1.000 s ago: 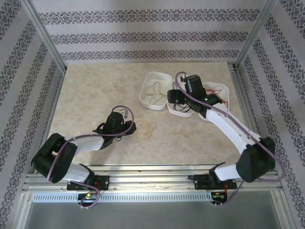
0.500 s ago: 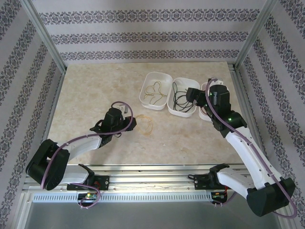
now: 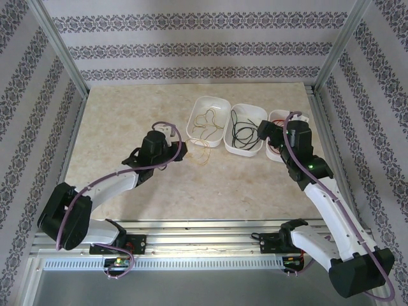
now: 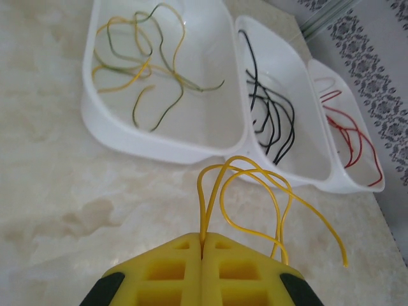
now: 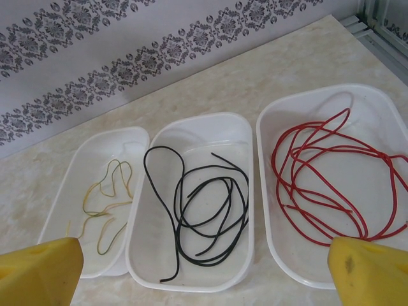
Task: Untangle the cables
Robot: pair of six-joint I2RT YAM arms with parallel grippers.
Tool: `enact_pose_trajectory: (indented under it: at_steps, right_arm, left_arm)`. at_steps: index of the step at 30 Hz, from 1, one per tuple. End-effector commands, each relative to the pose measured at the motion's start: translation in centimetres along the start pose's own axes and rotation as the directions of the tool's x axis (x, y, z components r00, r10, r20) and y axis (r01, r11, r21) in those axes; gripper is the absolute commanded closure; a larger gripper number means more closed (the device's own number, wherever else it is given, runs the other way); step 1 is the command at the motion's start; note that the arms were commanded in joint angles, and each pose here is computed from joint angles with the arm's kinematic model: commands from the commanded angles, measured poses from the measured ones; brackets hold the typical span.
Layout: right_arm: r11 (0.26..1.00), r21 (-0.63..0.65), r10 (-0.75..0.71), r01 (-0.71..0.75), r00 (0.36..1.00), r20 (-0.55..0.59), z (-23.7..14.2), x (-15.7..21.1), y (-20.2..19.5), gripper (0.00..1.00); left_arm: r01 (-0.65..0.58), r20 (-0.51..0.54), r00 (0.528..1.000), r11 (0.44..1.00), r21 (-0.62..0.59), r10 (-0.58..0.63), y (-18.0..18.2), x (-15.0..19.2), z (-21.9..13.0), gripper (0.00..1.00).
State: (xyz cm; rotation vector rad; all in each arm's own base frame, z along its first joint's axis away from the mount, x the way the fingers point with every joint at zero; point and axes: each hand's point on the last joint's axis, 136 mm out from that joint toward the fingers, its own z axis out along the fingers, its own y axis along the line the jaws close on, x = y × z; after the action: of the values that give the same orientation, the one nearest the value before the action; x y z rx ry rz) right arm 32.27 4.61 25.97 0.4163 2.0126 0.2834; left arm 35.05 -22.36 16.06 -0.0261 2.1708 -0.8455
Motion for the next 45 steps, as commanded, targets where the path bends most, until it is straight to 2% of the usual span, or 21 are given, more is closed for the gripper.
enact_pose_trajectory:
  at_steps: [1, 15, 23, 30, 37, 45]
  right_arm:
    - [0.999, 0.018, 0.03, -0.031, 0.998, 0.047, -0.6, -0.7, -0.6, 0.02]
    - [0.997, 0.056, 0.049, -0.049, 0.999, 0.005, -0.4, 0.0, -1.3, 0.02]
    - [0.997, 0.059, 0.042, -0.042, 0.999, -0.005, -0.6, 0.0, -1.4, 0.02]
    - [0.998, 0.055, 0.039, -0.039, 0.999, -0.01, -0.8, 0.2, -1.4, 0.02]
    - [0.998, 0.05, 0.039, -0.039, 0.999, -0.014, -1.0, 0.4, -1.5, 0.02]
    - [0.998, 0.043, 0.034, -0.034, 0.999, -0.01, -1.1, 0.3, -1.4, 0.02]
  left_arm:
    - [-0.05, 0.024, 0.998, 0.999, 0.017, 0.05, -1.1, -1.3, 0.7, 1.0]
    - [-0.103, 0.085, 0.991, 0.995, -0.002, 0.103, -1.7, -7.6, 5.0, 1.0]
    - [-0.165, 0.062, 0.984, 0.985, -0.057, 0.169, -1.2, -10.1, 9.0, 1.0]
    - [-0.211, 0.012, 0.977, 0.972, -0.103, 0.213, 0.0, -10.8, 12.1, 1.0]
    - [-0.211, -0.033, 0.977, 0.966, -0.149, 0.208, 2.1, -11.0, 14.4, 1.0]
    - [-0.251, -0.117, 0.965, 0.954, -0.166, 0.234, 3.7, -9.7, 16.4, 1.0]
